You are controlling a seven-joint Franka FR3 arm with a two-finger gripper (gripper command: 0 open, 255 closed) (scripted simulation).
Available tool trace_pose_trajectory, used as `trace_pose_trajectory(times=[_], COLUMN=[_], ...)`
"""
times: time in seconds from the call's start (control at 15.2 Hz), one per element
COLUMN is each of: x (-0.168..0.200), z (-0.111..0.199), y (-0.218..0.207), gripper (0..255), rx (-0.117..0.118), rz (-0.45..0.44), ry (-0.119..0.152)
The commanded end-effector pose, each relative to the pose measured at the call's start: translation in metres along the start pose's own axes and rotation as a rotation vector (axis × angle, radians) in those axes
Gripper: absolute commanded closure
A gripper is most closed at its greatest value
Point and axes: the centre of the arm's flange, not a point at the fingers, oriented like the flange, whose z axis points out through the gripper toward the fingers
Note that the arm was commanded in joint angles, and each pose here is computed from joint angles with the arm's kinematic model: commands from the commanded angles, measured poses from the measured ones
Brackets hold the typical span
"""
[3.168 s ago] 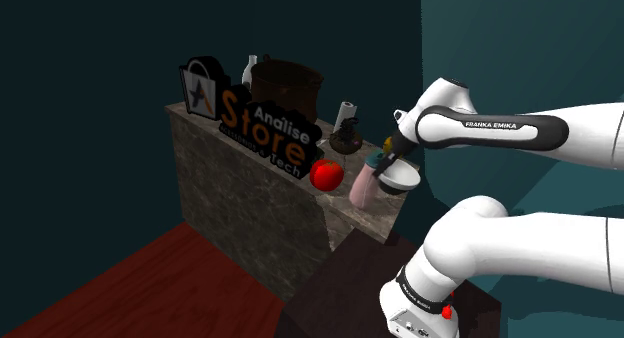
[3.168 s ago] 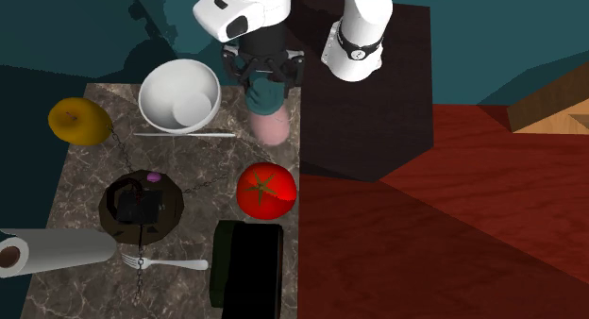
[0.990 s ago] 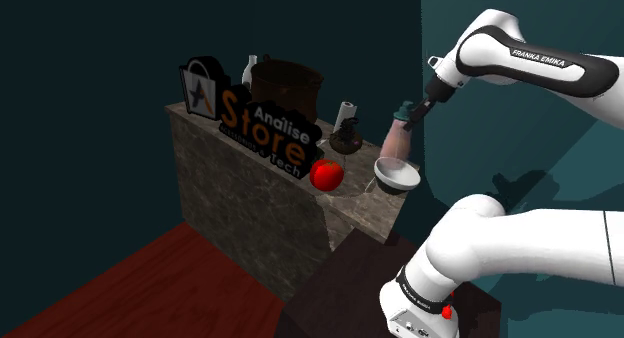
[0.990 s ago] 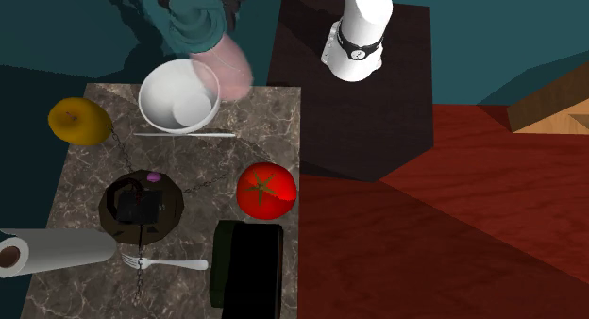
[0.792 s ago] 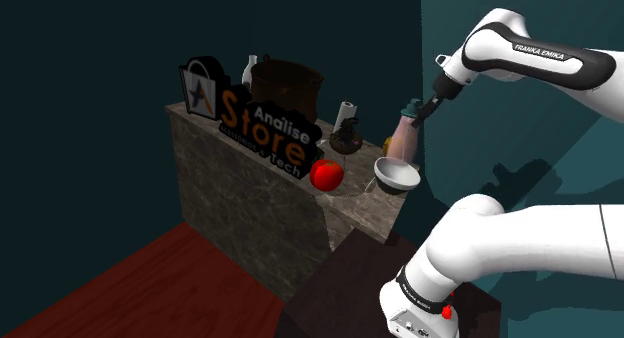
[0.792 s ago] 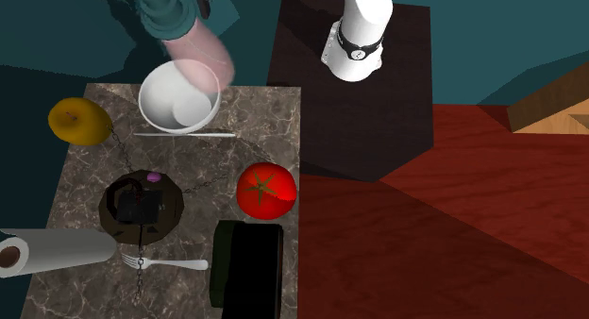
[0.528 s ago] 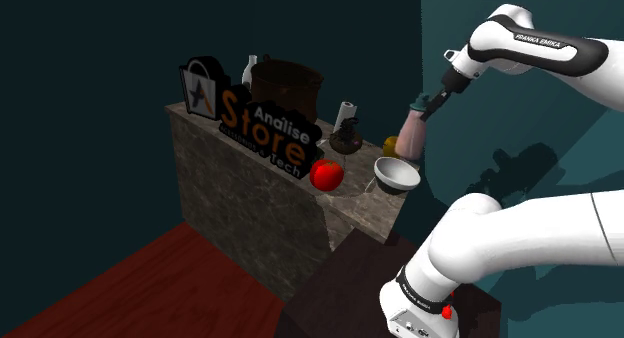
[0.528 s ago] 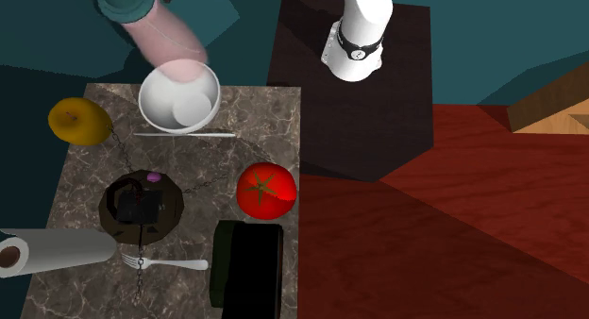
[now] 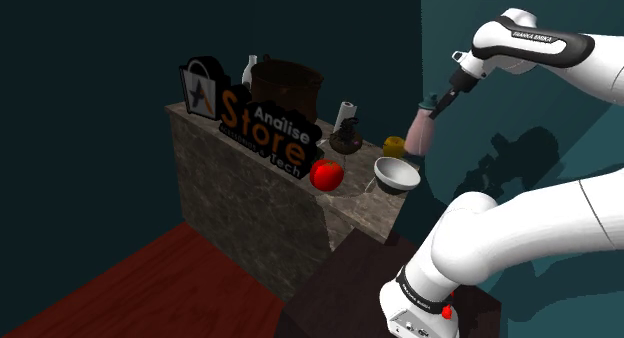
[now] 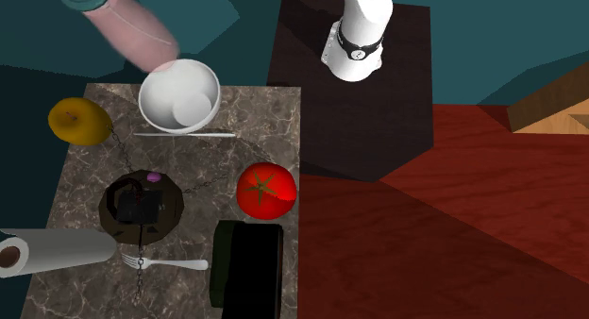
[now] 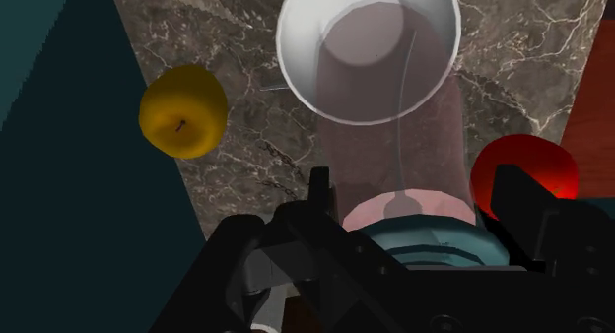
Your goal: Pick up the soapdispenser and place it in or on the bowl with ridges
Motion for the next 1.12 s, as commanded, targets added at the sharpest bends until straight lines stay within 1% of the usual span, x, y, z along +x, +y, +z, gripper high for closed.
trace_pose_trajectory(times=[0.0,1.06], x=[-0.003,-0.022], z=[0.011,0.093], y=[0.001,0.0], gripper=[255,255], rx=[-0.001,-0.001], rz=[0.0,0.0], ry=[0.0,0.0])
